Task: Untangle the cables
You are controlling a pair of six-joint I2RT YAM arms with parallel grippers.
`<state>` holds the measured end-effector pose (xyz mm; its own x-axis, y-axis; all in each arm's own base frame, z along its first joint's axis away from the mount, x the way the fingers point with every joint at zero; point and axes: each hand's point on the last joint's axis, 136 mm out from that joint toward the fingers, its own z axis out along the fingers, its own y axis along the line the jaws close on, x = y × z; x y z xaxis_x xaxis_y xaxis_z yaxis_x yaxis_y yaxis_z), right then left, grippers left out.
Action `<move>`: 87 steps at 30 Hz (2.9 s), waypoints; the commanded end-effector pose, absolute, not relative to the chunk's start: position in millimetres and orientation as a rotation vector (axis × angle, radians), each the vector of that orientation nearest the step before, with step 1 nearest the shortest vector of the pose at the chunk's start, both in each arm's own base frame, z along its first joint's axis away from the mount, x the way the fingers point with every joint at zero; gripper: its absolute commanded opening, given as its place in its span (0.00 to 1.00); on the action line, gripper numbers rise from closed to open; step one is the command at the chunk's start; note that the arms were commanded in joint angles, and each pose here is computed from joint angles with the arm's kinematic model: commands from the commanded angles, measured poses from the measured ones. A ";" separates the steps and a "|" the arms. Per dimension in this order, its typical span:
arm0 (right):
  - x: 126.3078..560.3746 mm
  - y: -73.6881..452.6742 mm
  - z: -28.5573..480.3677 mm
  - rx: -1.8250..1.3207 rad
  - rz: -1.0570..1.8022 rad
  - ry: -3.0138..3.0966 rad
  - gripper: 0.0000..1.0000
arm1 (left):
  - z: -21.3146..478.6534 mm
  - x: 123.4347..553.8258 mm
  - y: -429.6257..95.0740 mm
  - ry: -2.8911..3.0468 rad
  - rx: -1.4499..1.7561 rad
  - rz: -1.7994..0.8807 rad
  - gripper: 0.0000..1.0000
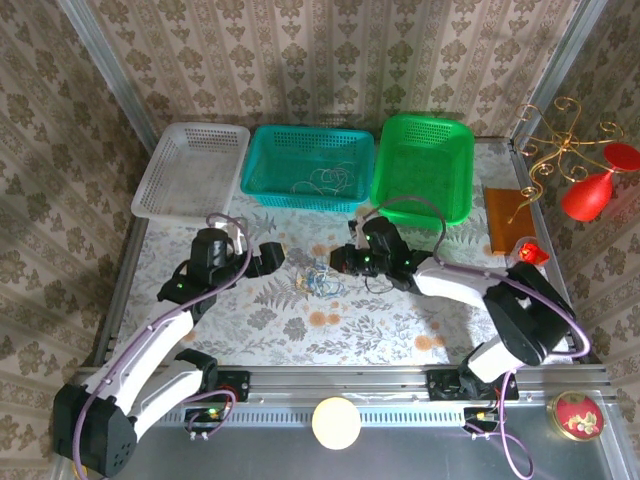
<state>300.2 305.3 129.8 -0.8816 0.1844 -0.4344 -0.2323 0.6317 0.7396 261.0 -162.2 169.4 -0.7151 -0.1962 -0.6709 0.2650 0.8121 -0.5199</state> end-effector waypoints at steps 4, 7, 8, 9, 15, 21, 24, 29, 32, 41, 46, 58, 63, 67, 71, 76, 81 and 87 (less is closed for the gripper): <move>295.7 318.5 217.4 -0.179 1.256 2.237 0.00 | 184.7 256.3 -180.6 2.110 0.241 -0.866 1.00; 297.1 323.0 233.7 -0.200 1.269 2.213 0.00 | 190.0 253.5 -190.9 2.063 0.314 -0.897 1.00; 297.6 324.3 238.4 -0.203 1.274 2.203 0.00 | 191.8 253.4 -193.6 2.048 0.330 -0.906 1.00; 298.0 325.5 242.7 -0.204 1.281 2.194 0.00 | 194.2 251.8 -199.1 2.028 0.358 -0.919 1.00; 297.6 334.3 263.4 -0.219 1.307 2.150 0.00 | 201.0 246.2 -232.7 1.940 0.507 -0.964 1.00; 295.5 345.8 266.5 -0.221 1.344 2.143 0.00 | 195.3 249.0 -257.8 1.913 0.592 -0.973 0.97; 293.0 351.4 274.3 -0.224 1.376 2.127 0.00 | 188.0 253.3 -263.1 1.913 0.591 -0.961 0.92; 286.2 356.5 302.2 -0.228 1.455 2.069 0.00 | 169.3 263.4 -263.5 1.918 0.539 -0.943 0.65; 286.6 356.6 324.6 -0.222 1.486 2.025 0.00 | 154.0 264.8 -264.0 1.942 0.530 -0.943 0.53; 285.9 317.3 453.7 -0.186 1.570 1.706 0.00 | 109.5 252.3 -252.3 2.037 0.491 -0.938 0.34; 290.8 297.4 480.8 -0.143 1.537 1.625 0.00 | 102.6 245.9 -243.8 2.056 0.471 -0.924 0.35; 303.0 294.4 458.9 -0.113 1.500 1.669 0.00 | 123.9 240.0 -237.0 2.028 0.469 -0.920 0.72; 301.1 296.8 453.2 -0.122 1.503 1.686 0.00 | 151.3 237.6 -235.4 1.971 0.487 -0.922 0.85; 298.0 299.2 457.1 -0.138 1.502 1.680 0.00 | 172.4 237.2 -240.6 1.928 0.530 -0.937 0.91; 292.5 306.9 461.0 -0.166 1.505 1.680 0.00 | 186.6 240.6 -252.6 1.895 0.570 -0.982 0.93; 283.4 318.9 473.2 -0.214 1.518 1.669 0.00 | 194.4 251.5 -274.3 1.867 0.608 -1.037 0.95; 273.9 326.2 503.2 -0.261 1.548 1.621 0.00 | 181.3 266.8 -287.2 1.870 0.586 -1.009 0.87; 261.0 320.4 565.7 -0.313 1.567 1.495 0.00 | 143.3 275.1 -284.8 1.914 0.518 -0.991 0.55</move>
<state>273.1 327.1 528.7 -0.6045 0.4082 -0.6841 -0.6797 0.1835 0.7102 270.4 -285.5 143.1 -0.5483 0.0083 -0.8363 0.6783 0.5893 -0.4389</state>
